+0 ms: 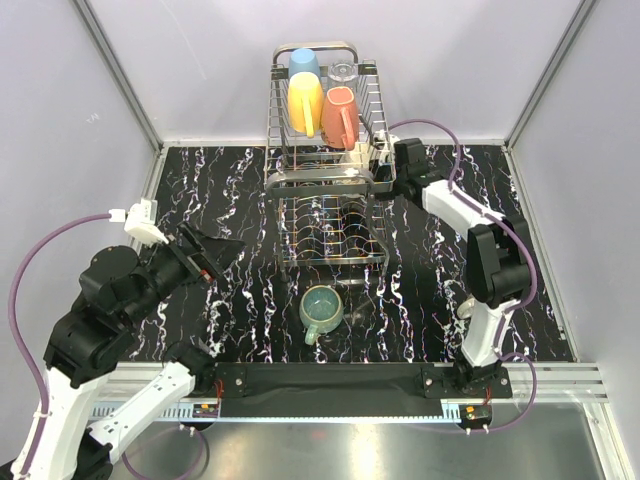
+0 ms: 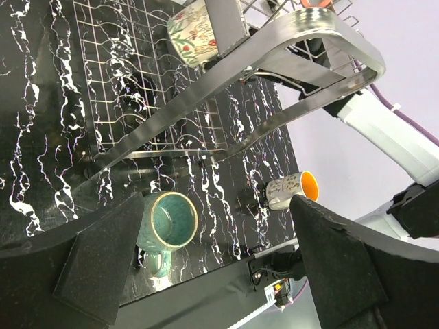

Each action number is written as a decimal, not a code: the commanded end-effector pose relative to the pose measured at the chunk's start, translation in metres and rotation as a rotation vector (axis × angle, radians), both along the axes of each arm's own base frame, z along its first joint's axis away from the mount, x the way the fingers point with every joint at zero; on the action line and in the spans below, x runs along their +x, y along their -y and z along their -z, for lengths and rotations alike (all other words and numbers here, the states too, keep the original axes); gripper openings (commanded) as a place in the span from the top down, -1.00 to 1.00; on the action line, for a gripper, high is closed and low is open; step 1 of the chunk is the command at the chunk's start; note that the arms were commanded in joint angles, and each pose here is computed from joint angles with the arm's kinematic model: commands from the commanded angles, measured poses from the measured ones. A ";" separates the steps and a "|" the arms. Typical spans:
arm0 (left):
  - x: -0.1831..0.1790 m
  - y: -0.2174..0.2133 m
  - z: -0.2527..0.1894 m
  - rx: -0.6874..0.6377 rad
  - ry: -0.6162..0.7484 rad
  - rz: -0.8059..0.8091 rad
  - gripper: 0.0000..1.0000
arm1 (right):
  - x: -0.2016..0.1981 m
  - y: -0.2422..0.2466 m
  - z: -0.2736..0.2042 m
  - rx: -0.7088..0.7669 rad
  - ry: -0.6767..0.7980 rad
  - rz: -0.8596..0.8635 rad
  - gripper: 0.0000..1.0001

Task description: Load the cups into the dish rack

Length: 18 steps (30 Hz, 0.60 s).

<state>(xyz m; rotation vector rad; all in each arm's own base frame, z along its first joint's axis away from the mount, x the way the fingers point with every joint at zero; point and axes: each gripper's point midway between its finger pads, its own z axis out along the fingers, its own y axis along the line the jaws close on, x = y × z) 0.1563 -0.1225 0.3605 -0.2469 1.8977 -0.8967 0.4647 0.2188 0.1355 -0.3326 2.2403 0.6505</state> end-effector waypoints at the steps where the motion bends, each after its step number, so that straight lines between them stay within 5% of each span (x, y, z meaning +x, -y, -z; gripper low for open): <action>1: 0.002 0.000 -0.014 -0.030 0.052 -0.006 -0.88 | 0.041 -0.017 -0.068 0.001 0.314 0.002 1.00; 18: 0.007 -0.003 -0.003 0.002 0.017 -0.029 -0.88 | 0.065 -0.007 -0.031 -0.196 0.385 0.107 0.92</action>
